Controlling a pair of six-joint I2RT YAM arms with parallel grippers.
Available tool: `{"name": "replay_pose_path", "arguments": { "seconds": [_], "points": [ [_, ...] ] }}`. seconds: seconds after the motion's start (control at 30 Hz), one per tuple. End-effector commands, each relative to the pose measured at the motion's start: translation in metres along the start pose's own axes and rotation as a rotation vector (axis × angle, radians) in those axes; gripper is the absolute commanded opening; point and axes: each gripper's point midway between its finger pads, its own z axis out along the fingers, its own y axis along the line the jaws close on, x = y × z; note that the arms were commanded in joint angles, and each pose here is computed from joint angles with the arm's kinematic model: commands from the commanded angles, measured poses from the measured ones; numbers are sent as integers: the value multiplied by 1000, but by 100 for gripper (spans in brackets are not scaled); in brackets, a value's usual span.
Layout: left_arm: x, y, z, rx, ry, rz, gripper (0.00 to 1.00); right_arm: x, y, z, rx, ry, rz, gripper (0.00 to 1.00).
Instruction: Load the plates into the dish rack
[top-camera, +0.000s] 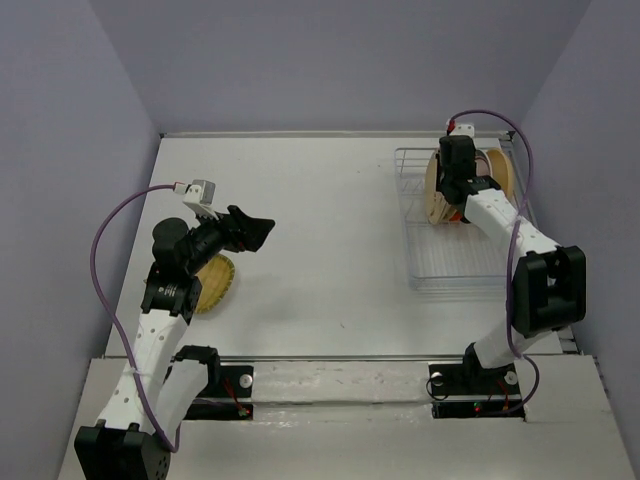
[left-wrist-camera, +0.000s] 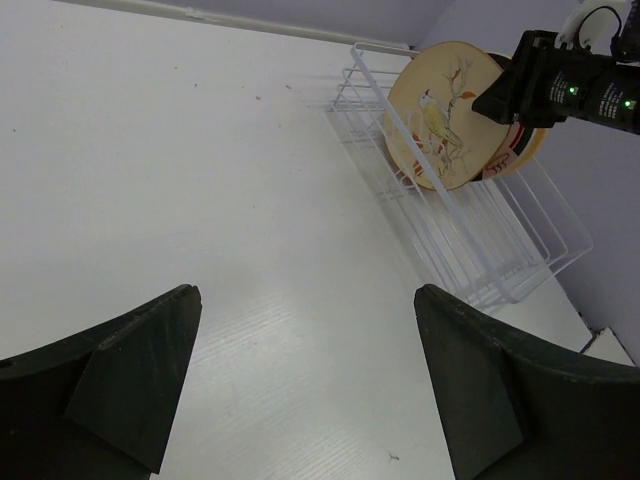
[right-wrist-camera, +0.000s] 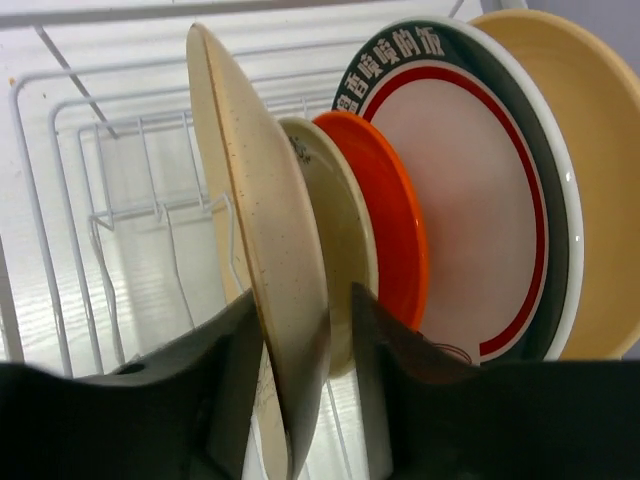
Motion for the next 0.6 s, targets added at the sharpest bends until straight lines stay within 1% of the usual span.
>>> {"name": "replay_pose_path", "arguments": {
  "seconds": [0.0, 0.03, 0.1, 0.23, 0.27, 0.33, 0.37, 0.47, 0.5, 0.57],
  "points": [
    [-17, -11, 0, 37, -36, 43, 99, -53, -11, -13, 19, -175, 173, 54],
    [-16, -11, 0, 36, -35, 42, 99, -56, -12, -15, 21, -180, 184, 56],
    [-17, -11, 1, 36, -35, 42, 99, -56, -15, -19, 22, -173, 188, 64],
    [-18, -10, 0, 28, -40, 45, 99, -70, -13, -39, -41, -202, 221, 68],
    [-18, -9, 1, 26, -39, 44, 99, -79, -14, -51, -67, -231, 254, 69],
    [-19, -9, 1, 22, -42, 48, 99, -92, 3, -76, -189, -270, 283, 72],
    [-19, -8, 1, 17, -42, 46, 99, -95, 16, -85, -263, -275, 285, 72],
    [-19, -7, 2, 11, -41, 47, 99, -101, 47, -112, -396, -301, 296, 73],
    [-19, -6, 1, 7, -42, 47, 99, -99, 69, -128, -463, -305, 282, 73],
    [-19, -4, 2, -3, -43, 47, 99, -99, 97, -147, -554, -314, 287, 71]
  ]
}}
